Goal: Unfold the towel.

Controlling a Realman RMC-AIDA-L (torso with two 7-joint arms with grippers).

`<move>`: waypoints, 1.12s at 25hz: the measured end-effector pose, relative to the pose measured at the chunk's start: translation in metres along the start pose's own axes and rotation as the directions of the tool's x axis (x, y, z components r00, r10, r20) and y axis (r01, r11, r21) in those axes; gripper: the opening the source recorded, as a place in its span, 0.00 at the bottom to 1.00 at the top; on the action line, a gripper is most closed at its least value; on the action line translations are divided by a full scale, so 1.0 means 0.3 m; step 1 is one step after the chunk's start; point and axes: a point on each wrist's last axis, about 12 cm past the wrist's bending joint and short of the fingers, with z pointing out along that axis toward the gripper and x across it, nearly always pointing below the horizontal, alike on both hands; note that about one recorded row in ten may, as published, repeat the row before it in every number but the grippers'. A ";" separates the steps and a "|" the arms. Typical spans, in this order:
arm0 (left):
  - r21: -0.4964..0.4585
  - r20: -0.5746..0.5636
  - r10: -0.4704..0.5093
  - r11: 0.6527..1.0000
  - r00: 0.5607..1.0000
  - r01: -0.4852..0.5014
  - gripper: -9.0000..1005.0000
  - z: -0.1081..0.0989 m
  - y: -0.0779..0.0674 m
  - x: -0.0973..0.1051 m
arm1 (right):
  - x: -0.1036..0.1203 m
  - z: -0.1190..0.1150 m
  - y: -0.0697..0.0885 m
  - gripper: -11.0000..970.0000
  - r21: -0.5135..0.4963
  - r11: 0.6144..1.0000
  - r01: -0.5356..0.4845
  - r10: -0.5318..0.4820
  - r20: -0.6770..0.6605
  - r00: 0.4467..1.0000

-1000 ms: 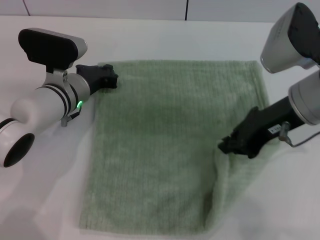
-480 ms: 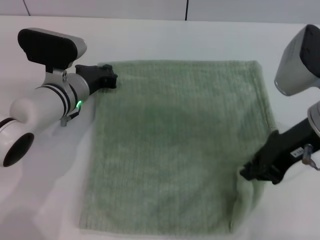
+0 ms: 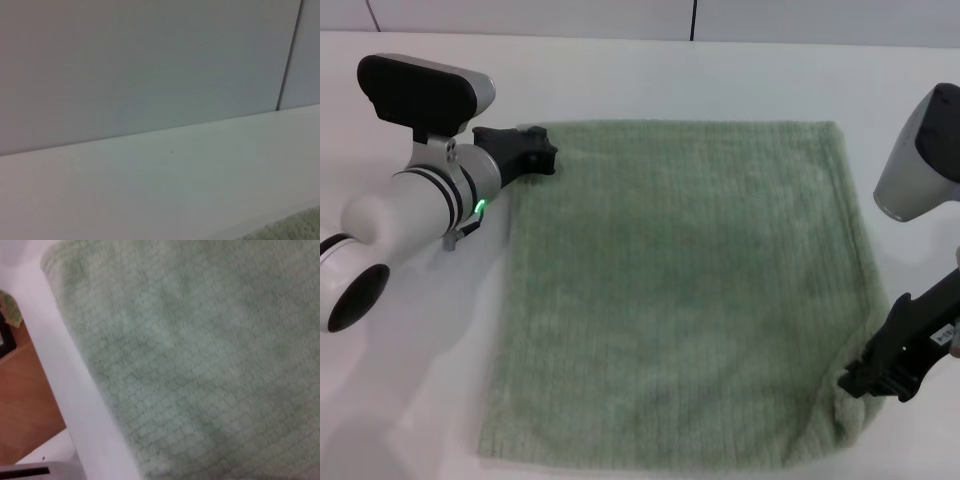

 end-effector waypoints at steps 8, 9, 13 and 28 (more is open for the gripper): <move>0.000 0.004 -0.003 1.000 1.000 0.003 0.01 0.000 0.000 -0.003 | -0.005 0.005 -0.003 0.10 -0.020 1.000 0.000 0.000 -0.029 1.000; 0.000 0.004 -0.003 1.000 1.000 0.003 0.01 0.000 0.000 -0.004 | -0.006 0.005 -0.004 0.15 -0.020 1.000 0.001 -0.002 -0.031 1.000; 0.000 0.006 -0.005 1.000 1.000 0.005 0.01 0.000 0.000 -0.005 | -0.011 -0.005 -0.005 0.31 -0.012 1.000 0.008 -0.008 -0.020 1.000; 0.000 0.005 -0.004 1.000 1.000 0.004 0.01 0.000 0.000 -0.004 | -0.085 -0.069 -0.115 0.30 0.320 0.947 -0.037 -0.173 0.602 0.779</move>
